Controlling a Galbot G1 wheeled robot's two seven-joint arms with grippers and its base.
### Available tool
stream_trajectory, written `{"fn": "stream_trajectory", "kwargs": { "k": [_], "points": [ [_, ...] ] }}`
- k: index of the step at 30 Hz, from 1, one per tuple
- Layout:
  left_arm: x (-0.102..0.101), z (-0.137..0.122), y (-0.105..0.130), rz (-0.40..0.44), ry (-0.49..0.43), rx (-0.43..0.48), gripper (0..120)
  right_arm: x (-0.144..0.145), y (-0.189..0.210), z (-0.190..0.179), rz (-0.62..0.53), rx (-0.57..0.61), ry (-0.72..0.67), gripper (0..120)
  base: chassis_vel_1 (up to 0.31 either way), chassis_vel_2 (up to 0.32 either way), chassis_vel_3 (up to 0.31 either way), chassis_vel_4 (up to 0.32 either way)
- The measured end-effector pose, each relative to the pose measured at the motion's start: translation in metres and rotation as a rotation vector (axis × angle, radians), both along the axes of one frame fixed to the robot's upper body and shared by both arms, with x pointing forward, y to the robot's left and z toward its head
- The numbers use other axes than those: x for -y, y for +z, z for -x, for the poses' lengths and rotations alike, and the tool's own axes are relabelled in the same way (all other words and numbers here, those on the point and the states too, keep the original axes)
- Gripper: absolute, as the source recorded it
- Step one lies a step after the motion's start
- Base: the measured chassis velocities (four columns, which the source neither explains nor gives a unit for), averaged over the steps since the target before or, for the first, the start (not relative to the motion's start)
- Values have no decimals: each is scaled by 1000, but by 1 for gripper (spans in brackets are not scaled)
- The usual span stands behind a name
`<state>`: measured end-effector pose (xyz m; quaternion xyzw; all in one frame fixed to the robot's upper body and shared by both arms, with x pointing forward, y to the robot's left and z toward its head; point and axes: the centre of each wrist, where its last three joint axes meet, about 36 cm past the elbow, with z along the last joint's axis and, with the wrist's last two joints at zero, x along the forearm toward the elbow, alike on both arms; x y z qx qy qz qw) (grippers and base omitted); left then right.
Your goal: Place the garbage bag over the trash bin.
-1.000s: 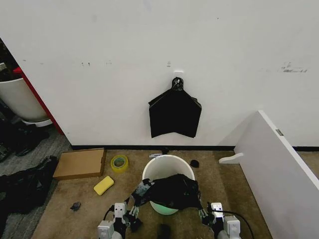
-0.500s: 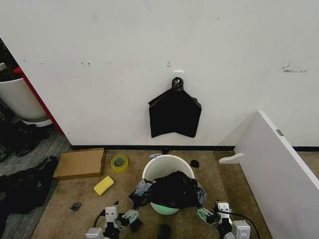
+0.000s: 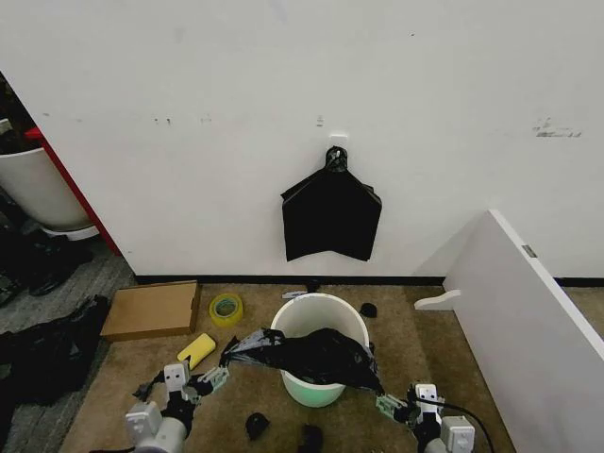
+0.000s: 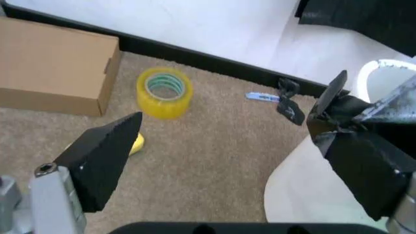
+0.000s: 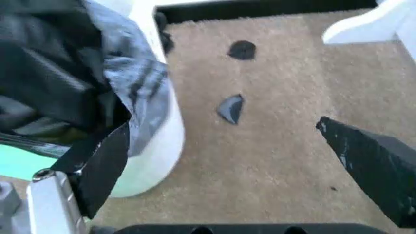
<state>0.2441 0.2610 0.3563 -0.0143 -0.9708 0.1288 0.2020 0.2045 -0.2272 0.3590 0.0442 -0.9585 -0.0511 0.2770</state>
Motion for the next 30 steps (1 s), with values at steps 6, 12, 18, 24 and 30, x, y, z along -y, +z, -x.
{"fn": "stream_trajectory", "kwargs": {
  "k": [6,12,18,24,30],
  "points": [
    [14,5,-8,8,-31,-17,100,-2,1,11,-87,136,114,100,0,0,0,0],
    [14,8,-13,0,-24,-29,100,-2,-1,12,-111,196,128,100,0,0,0,0],
    [13,21,-8,-5,-41,-19,100,4,-6,20,-154,268,175,100,0,0,0,0],
    [21,29,16,50,-69,57,100,-1,-4,19,-204,320,175,100,0,0,0,0],
    [27,35,37,161,-55,124,100,-5,13,11,-240,330,156,100,0,0,0,0]
  ]
}}
